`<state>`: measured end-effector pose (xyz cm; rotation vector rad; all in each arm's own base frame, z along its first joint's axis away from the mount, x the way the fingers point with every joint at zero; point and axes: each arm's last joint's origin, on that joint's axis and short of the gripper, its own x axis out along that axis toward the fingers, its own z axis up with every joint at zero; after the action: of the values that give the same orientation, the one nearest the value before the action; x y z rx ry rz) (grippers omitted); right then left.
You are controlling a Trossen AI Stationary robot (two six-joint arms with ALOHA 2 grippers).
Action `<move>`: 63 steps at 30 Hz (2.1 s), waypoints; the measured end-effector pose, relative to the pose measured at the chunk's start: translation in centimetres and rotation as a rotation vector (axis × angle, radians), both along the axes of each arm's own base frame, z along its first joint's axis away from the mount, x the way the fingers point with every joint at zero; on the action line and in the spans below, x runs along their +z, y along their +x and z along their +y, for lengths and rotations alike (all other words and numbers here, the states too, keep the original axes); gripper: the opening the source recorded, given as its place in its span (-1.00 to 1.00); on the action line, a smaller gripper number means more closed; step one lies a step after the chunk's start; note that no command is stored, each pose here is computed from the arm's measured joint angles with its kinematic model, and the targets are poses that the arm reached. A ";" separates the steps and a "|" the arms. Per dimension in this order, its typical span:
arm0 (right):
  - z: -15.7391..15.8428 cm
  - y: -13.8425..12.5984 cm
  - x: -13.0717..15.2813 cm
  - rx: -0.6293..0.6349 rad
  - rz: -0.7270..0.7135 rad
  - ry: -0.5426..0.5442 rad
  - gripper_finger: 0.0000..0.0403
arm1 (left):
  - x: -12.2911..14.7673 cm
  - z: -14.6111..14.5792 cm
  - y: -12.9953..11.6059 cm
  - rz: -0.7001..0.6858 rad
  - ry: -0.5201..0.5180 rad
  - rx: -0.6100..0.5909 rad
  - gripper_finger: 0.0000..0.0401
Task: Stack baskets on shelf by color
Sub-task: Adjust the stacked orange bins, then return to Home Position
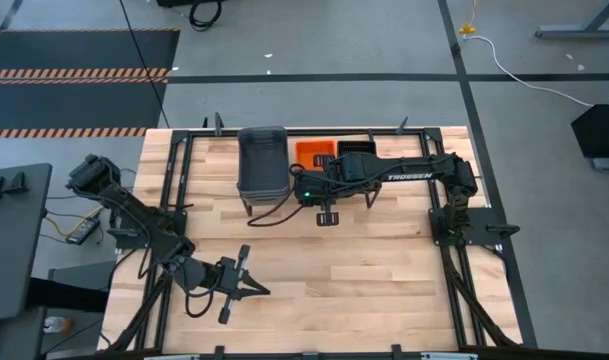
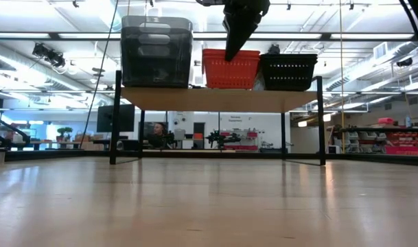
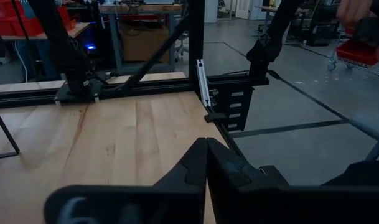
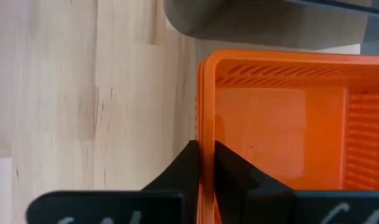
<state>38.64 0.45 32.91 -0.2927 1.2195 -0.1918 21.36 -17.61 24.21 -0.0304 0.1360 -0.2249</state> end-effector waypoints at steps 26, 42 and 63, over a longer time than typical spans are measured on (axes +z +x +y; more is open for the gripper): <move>-0.4 0.4 0.2 -0.049 -0.061 0.019 -0.67 | 0.0 0.0 0.0 0.002 -0.009 0.001 -0.91; -0.5 0.4 0.1 -0.059 -0.057 0.079 -0.77 | -0.1 0.0 0.0 0.013 -0.019 0.003 -0.92; -0.6 -0.9 1.9 -0.092 -0.107 0.067 -0.33 | -0.1 0.0 0.0 0.017 -0.016 0.003 -0.96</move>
<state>37.77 -0.16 34.77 -0.1663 1.1312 -0.2433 21.36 -17.61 24.08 -0.0484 0.1509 -0.2225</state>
